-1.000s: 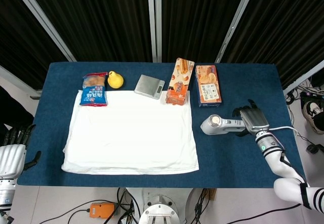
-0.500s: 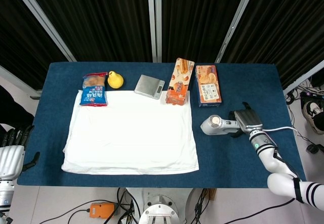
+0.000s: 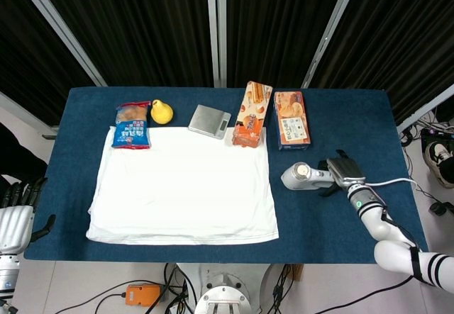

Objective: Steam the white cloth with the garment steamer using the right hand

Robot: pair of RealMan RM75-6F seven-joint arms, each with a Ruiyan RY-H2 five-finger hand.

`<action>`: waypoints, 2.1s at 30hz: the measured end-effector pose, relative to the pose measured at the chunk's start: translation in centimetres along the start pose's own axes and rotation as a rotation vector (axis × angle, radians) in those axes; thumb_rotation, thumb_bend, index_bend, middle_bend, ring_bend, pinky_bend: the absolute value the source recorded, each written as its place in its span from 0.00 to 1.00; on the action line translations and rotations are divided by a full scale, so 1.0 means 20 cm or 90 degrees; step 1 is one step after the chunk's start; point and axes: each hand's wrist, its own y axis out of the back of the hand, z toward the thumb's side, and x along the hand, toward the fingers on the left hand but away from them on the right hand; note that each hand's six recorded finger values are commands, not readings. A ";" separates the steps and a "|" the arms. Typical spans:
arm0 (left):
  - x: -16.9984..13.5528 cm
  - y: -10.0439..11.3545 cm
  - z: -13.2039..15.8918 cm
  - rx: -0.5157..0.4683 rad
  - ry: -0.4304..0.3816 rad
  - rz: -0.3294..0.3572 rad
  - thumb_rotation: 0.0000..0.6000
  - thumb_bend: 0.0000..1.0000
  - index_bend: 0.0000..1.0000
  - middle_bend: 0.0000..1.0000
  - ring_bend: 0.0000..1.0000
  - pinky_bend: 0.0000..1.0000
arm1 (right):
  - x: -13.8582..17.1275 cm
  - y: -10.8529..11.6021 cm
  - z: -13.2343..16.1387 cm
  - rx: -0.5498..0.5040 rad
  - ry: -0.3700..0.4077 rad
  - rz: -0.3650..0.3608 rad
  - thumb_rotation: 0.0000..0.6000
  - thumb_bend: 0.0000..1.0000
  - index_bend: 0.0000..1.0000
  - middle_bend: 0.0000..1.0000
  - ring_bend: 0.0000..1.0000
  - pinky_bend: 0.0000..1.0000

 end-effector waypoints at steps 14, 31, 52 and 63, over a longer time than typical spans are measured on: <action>0.01 -0.02 0.01 -0.004 -0.002 -0.002 1.00 0.28 0.08 0.08 0.00 0.00 | 0.07 -0.03 -0.04 -0.046 -0.004 0.029 1.00 0.17 0.64 0.61 0.60 0.00; 0.02 -0.03 0.03 -0.009 -0.007 -0.006 1.00 0.28 0.08 0.08 0.00 0.00 | 0.11 -0.09 0.02 -0.035 0.031 0.062 1.00 0.16 0.81 0.75 0.78 0.00; 0.02 -0.04 0.03 -0.008 -0.006 -0.005 1.00 0.28 0.08 0.08 0.00 0.00 | 0.03 -0.13 0.07 -0.005 0.074 0.049 1.00 0.24 1.00 0.94 0.97 0.35; 0.03 -0.03 0.04 -0.005 -0.008 -0.003 1.00 0.28 0.08 0.08 0.00 0.00 | 0.03 -0.10 0.09 -0.036 0.119 0.023 1.00 0.35 1.00 0.94 0.97 0.63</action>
